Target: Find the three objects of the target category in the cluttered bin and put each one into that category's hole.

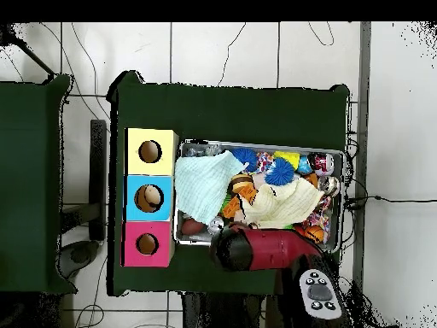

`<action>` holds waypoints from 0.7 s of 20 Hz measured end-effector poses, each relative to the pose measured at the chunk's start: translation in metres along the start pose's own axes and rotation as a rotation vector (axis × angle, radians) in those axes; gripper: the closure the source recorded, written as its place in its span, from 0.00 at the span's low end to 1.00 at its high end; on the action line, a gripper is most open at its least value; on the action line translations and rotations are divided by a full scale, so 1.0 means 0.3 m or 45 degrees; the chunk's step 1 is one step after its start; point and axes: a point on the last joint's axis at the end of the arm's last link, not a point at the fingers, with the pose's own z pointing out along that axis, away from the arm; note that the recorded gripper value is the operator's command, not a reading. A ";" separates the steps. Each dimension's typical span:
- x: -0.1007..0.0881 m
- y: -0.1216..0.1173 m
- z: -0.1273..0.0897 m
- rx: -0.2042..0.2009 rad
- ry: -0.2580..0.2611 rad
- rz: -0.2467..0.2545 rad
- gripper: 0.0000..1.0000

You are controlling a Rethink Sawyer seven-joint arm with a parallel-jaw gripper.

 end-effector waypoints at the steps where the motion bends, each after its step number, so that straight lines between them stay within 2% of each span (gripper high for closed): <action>1: -0.002 -0.003 -0.004 0.002 -0.003 0.001 1.00; 2: -0.008 -0.010 -0.017 0.010 -0.013 0.003 0.00; 8: -0.005 -0.014 -0.014 0.008 -0.011 0.007 0.00; 14: 0.013 0.000 0.018 -0.008 0.016 0.004 0.00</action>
